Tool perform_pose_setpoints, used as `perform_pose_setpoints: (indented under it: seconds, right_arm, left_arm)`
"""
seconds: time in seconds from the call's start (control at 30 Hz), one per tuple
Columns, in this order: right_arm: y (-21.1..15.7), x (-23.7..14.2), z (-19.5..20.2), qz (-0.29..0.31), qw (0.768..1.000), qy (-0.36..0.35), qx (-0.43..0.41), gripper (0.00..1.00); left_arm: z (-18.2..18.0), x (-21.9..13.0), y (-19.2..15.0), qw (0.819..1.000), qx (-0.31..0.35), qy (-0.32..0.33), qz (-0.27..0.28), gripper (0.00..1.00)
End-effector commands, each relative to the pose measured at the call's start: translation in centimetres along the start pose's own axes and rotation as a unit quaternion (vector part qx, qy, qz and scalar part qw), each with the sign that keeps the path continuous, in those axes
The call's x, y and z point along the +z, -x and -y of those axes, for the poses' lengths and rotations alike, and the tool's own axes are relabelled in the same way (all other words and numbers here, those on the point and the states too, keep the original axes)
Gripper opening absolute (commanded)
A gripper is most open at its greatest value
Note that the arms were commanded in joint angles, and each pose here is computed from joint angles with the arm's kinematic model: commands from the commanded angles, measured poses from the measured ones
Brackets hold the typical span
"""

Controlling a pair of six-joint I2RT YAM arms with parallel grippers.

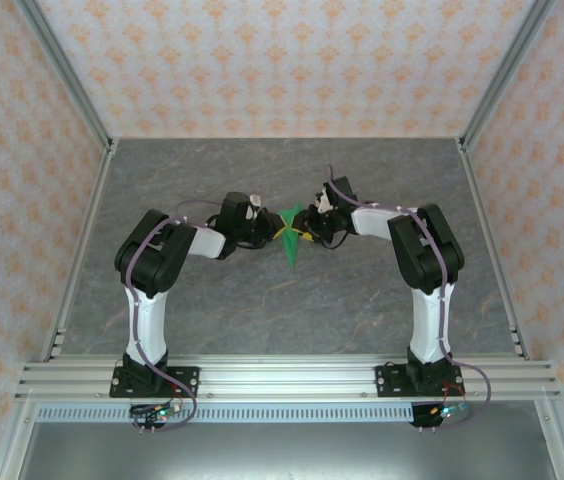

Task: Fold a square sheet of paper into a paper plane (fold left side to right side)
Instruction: Fold the wing for the fifth time at the center of the table.

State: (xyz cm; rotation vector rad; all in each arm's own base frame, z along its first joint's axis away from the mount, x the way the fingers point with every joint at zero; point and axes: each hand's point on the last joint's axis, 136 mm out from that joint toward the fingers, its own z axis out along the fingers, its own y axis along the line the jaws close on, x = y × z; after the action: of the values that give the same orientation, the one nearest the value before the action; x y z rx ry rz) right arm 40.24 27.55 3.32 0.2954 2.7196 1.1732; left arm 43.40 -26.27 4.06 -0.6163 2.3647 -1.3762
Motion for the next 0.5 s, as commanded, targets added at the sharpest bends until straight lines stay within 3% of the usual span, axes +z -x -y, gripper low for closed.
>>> perform_pose_setpoints:
  seconds: [0.0, 0.07, 0.47]
  right_arm:
    - [-0.8, 0.0, 1.2, -0.011, 0.999, -0.031, 0.006, 0.39]
    - [-0.3, -0.6, 0.2, 0.0, 1.0, -0.026, -0.007, 0.41]
    - [4.1, -2.7, -3.0, 0.044, 0.999, -0.004, -0.021, 0.59]
  left_arm:
    - [0.5, 0.3, 0.2, 1.0, 0.018, 0.005, 0.0, 0.04]
    - [0.2, 0.2, 0.3, 1.0, 0.022, 0.011, 0.001, 0.0]
    - [-0.4, -0.1, 0.5, 0.999, 0.041, 0.025, 0.005, 0.0]
